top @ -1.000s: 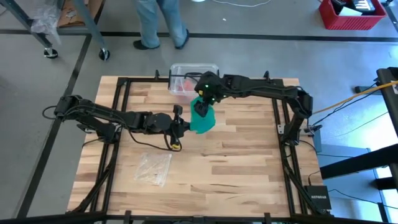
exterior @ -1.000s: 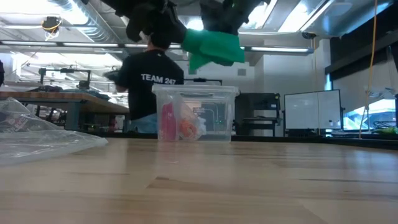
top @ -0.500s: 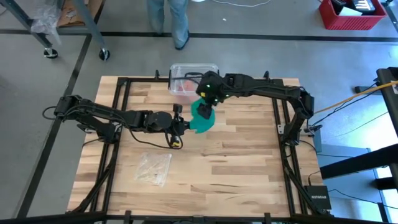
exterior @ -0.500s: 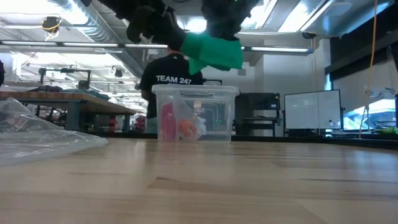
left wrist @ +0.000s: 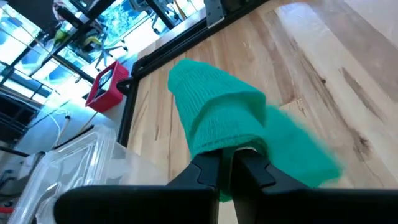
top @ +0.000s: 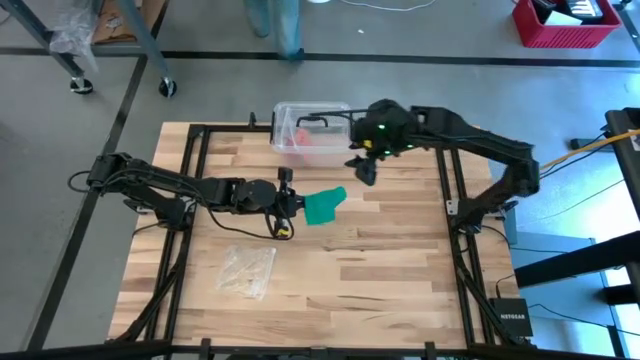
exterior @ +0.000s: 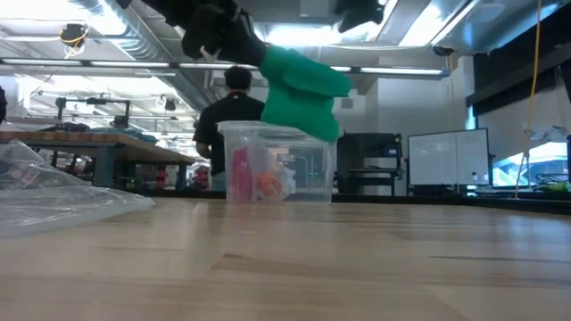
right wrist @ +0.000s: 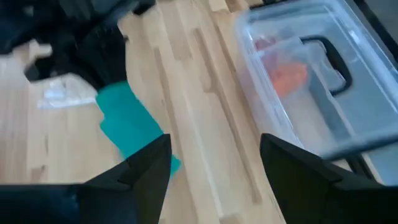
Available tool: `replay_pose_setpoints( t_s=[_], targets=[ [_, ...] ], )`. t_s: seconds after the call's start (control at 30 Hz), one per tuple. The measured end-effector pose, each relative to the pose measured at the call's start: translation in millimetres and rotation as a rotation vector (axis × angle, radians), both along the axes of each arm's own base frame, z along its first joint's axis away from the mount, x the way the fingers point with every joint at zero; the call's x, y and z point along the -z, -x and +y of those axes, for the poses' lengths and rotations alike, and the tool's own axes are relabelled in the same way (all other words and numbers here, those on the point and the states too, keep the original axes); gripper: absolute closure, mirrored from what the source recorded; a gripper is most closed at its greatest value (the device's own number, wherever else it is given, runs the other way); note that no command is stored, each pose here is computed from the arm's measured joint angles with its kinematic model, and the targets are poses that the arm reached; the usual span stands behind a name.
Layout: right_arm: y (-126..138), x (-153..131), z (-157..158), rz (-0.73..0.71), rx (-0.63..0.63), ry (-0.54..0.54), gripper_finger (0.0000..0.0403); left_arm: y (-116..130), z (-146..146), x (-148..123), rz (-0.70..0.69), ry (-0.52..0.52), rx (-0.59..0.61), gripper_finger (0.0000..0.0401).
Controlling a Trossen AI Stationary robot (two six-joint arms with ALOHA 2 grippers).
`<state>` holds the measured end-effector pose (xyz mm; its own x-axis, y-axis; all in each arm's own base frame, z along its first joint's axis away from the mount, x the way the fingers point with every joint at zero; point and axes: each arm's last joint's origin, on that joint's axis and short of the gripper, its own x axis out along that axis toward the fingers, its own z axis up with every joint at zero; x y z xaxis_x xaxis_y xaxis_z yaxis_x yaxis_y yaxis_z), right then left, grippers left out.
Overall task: Roll bandage
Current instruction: Roll the green bandage
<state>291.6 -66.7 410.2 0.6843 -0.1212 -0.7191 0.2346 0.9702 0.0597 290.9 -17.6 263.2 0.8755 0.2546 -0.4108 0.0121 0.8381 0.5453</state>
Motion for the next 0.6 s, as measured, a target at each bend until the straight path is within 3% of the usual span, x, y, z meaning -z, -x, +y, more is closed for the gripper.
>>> replay_pose_setpoints(
  t_s=[0.23, 0.4, 0.6],
  targets=[
    [50, 11, 11, -0.172, -0.038, 0.087, 0.0155, -2, -2, -5, -0.073, 0.06, -0.018, 0.0391],
    [76, 60, 19, -0.399, -0.085, 0.156, 0.0155, -4, -3, -12, -0.159, 0.117, -0.03, 0.0391],
    [84, 128, 20, -0.521, -0.024, 0.095, 0.0155, -6, -3, -19, -0.236, 0.142, -0.034, 0.0391]
  ],
)
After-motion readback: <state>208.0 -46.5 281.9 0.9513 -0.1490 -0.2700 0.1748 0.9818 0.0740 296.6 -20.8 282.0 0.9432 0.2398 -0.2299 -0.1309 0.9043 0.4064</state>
